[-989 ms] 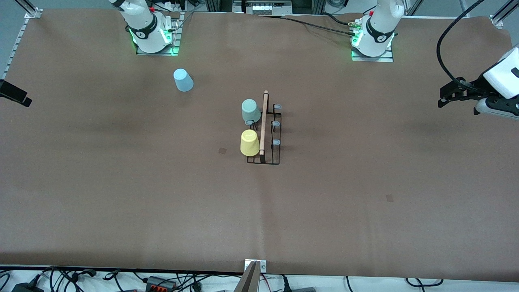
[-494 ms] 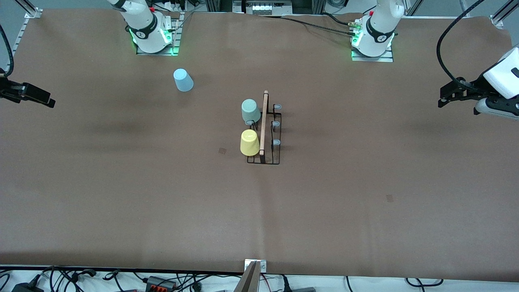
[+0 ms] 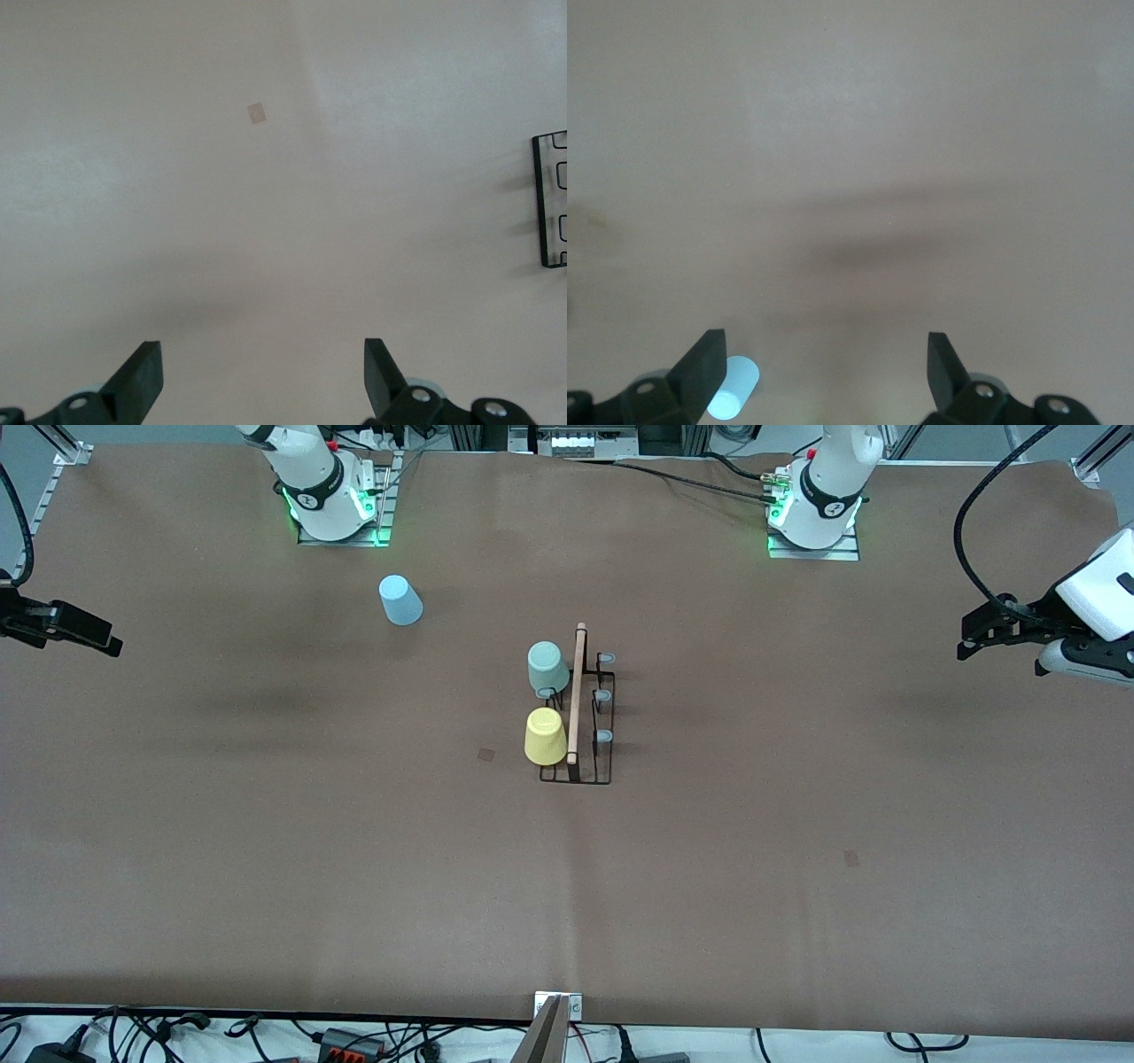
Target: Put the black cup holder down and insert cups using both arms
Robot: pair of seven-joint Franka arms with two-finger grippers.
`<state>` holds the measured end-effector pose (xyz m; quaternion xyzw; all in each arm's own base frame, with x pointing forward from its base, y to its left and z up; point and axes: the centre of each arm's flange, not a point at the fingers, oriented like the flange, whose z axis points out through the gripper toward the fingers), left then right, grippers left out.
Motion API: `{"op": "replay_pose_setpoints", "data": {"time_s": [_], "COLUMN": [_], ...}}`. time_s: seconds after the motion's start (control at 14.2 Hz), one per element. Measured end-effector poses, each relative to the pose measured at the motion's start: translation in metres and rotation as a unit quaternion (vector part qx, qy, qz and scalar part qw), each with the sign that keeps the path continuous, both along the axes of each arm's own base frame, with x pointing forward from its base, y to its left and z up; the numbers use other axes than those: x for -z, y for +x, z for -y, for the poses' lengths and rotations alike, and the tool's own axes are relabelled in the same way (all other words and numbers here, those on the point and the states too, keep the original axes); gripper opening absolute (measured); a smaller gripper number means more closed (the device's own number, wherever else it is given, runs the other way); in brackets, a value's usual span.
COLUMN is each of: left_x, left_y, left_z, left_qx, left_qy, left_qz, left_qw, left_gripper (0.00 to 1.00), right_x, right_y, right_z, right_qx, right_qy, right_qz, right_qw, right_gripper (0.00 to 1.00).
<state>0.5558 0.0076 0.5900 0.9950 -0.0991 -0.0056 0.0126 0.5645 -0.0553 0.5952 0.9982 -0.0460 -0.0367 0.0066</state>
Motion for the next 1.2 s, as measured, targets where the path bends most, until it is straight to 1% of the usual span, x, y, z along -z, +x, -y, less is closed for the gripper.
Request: {"op": "replay_pose_setpoints", "data": {"time_s": [0.28, 0.78, 1.2], "left_x": [0.000, 0.000, 0.000], "left_y": [0.000, 0.000, 0.000], "left_z": [0.000, 0.000, 0.000], "left_qx": [0.000, 0.000, 0.000], "left_qy": [0.000, 0.000, 0.000], "left_qz": [0.000, 0.000, 0.000], "left_qw": [1.000, 1.000, 1.000], "left_gripper": [1.00, 1.00, 1.00], "right_x": [-0.002, -0.026, -0.023], "right_y": [0.000, 0.000, 0.002], "right_z": [-0.004, -0.011, -0.011], "right_qx": [-0.015, -0.023, -0.027], "right_qy": [-0.001, -0.003, -0.002], "right_qz": [0.004, 0.030, 0.025], "right_qw": [1.000, 0.999, 0.999], "right_gripper": [1.00, 1.00, 1.00]}}
